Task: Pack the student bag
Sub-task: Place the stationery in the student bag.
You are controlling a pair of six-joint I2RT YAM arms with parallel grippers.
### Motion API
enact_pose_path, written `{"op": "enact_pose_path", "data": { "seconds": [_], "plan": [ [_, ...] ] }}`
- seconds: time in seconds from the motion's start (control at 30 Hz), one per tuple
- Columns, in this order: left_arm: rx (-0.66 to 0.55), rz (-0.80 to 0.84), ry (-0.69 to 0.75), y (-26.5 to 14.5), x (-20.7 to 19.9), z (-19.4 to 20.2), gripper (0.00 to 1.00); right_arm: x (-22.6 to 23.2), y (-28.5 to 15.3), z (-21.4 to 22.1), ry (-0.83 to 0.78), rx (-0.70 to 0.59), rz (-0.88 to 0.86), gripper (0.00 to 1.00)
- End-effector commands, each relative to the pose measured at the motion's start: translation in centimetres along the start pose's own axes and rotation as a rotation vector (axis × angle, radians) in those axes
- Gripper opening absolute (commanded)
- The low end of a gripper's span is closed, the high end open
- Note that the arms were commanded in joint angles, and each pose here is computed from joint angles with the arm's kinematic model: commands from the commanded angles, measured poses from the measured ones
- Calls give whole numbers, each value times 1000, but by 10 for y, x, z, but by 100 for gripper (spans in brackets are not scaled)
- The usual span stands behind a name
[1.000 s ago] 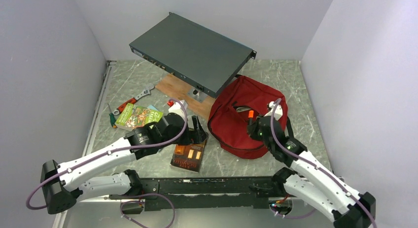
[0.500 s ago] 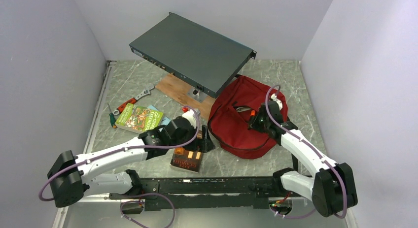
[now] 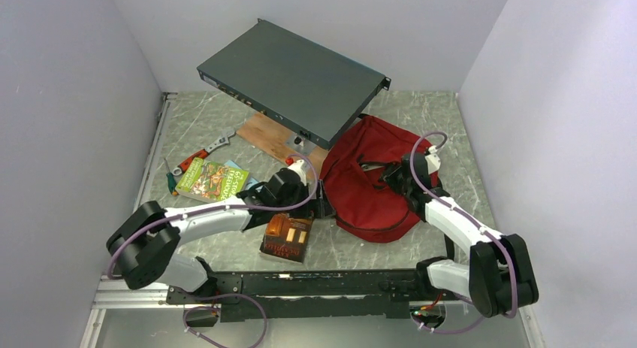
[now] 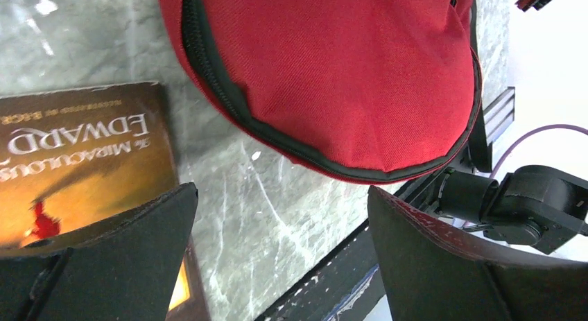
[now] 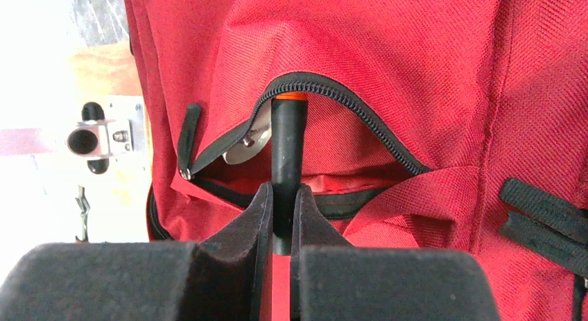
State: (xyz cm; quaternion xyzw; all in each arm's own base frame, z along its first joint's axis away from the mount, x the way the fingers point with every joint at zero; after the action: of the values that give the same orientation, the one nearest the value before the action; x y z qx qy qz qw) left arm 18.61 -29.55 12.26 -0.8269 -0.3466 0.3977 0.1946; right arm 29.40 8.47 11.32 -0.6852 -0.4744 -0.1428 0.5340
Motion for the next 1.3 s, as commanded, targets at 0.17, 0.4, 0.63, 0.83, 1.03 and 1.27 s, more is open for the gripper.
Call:
{"op": "enact_pose_path", "data": {
  "seconds": [0.17,0.4,0.63,0.83,1.03,1.27],
  "plan": [
    [-19,170,8,32,-26,-17,87,11,16,-24,89,-197,-73,0],
    [7,161,10,45,-19,-11,35,-4,43,-23,-63,-337,31,14],
    [19,192,10,31,-19,-2,0,-4,25,-3,-352,-143,24,48],
    [26,259,3,18,-23,9,0,-13,-25,10,-578,37,-52,71],
    [39,321,-18,8,-31,17,0,4,-40,40,-783,280,-267,72],
    [14,311,18,0,-39,15,0,27,-23,56,-993,297,-355,66]
  ]
}}
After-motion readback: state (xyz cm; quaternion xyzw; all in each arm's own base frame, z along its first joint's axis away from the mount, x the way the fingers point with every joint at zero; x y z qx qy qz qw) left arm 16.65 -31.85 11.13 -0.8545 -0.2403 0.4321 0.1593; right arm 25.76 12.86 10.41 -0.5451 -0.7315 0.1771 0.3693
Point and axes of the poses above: each gripper's point midway between its finger pads, its own y axis out along the fingers, its own x axis along the line the jaws close on, z = x × y, the point moved 4 cm from there along -y, back along the fingers, and after that the axes turned 12 degrees about y, right-handed, at the moved point
